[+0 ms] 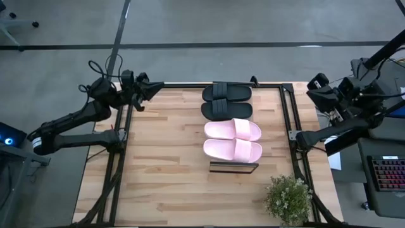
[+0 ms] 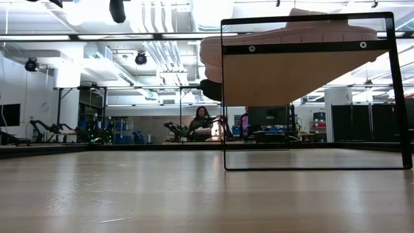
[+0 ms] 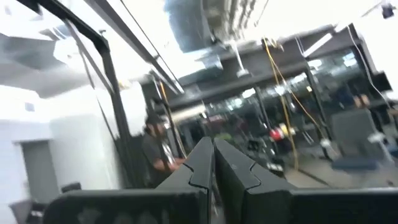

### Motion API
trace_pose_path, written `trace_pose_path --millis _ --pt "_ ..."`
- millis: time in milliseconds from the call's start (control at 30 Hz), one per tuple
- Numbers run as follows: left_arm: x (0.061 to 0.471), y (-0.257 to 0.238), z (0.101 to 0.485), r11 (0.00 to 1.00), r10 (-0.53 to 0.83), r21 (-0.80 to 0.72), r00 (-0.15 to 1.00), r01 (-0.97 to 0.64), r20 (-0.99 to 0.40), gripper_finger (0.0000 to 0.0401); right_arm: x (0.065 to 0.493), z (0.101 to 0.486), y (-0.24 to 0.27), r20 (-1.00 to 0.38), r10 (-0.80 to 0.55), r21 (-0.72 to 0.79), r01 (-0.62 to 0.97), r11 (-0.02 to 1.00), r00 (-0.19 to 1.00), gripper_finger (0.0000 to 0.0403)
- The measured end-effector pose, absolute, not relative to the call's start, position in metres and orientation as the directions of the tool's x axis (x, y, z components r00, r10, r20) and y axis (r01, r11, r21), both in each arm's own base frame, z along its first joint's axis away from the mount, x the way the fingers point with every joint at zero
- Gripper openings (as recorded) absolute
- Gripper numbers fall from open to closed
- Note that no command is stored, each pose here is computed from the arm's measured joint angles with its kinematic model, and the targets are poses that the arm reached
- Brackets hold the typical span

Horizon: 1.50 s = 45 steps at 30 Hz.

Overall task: Pick and place slides into the shelf
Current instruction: Return to Home Position

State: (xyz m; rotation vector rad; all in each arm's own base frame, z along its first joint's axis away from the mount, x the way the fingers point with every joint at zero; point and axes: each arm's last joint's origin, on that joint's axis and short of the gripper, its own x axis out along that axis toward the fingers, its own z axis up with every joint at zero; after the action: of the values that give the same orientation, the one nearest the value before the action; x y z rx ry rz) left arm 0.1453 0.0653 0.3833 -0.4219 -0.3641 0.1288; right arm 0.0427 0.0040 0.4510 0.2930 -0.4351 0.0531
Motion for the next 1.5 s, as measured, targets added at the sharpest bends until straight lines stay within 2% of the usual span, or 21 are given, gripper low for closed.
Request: trace_pose_path --millis 467,600,800,967,1267,1500 --pt "0.145 0.063 0.380 0.933 0.143 -0.359 0.937 -0.021 0.318 0.0000 0.043 0.399 0.004 0.498 -0.013 0.295 -0.155 0.943 0.867 0.0008" --pt "0.148 0.065 0.365 0.929 0.138 -0.370 0.941 -0.014 0.309 0.0000 0.043 0.387 0.005 0.531 -0.013 0.290 -0.167 0.942 0.848 0.0008" --pt "0.144 0.062 0.340 0.918 0.096 -0.385 0.894 0.090 0.438 0.0000 0.049 0.367 0.006 0.541 -0.012 0.301 -0.180 0.937 0.841 0.0008" --pt "0.137 0.058 0.315 0.887 0.098 -0.448 0.900 0.115 0.424 0.0000 0.052 0.354 0.007 0.558 0.004 0.300 -0.206 0.931 0.830 0.0009" --pt "0.121 0.050 0.294 0.888 0.077 -0.439 0.899 0.134 0.431 0.0000 0.054 0.326 0.008 0.595 0.006 0.299 -0.229 0.926 0.804 0.0009" --pt "0.111 0.046 0.269 0.874 0.131 -0.479 0.907 0.085 0.401 0.0000 0.056 0.305 0.008 0.582 -0.001 0.288 -0.205 0.935 0.813 0.0008"
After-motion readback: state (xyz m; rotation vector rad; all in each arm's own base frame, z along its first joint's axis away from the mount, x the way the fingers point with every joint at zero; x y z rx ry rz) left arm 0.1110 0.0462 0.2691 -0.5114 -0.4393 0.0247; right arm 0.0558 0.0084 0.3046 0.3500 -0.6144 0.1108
